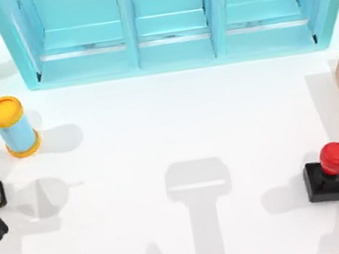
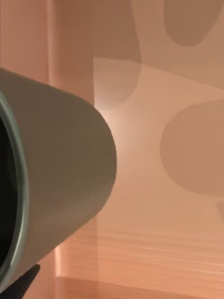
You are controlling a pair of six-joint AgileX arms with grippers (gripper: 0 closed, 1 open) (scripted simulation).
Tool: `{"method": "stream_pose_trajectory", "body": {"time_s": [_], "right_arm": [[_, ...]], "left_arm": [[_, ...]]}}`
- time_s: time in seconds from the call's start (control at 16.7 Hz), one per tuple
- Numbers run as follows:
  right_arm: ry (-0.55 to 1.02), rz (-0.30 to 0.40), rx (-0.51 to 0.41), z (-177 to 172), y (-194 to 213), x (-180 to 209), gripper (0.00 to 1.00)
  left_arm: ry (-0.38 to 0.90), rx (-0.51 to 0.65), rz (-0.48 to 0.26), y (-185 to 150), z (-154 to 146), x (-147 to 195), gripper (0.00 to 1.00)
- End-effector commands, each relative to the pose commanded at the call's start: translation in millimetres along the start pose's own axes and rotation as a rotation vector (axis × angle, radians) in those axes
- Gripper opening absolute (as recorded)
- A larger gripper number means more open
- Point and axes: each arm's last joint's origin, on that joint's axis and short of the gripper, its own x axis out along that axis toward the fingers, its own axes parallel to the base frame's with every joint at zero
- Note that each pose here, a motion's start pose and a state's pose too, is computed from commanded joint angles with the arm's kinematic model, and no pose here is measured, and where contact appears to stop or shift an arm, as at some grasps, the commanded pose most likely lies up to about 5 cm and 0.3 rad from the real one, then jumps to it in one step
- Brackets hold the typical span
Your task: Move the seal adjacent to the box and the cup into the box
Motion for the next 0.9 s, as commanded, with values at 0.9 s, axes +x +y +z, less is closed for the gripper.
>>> {"method": "stream_pose_trajectory", "body": {"time_s": [0.9], "right_arm": [[-0.007,-0.004,0.000,-1,9,59,0.23]], "left_arm": [[0.000,0.000,0.000,0,0,0,1.00]]}}
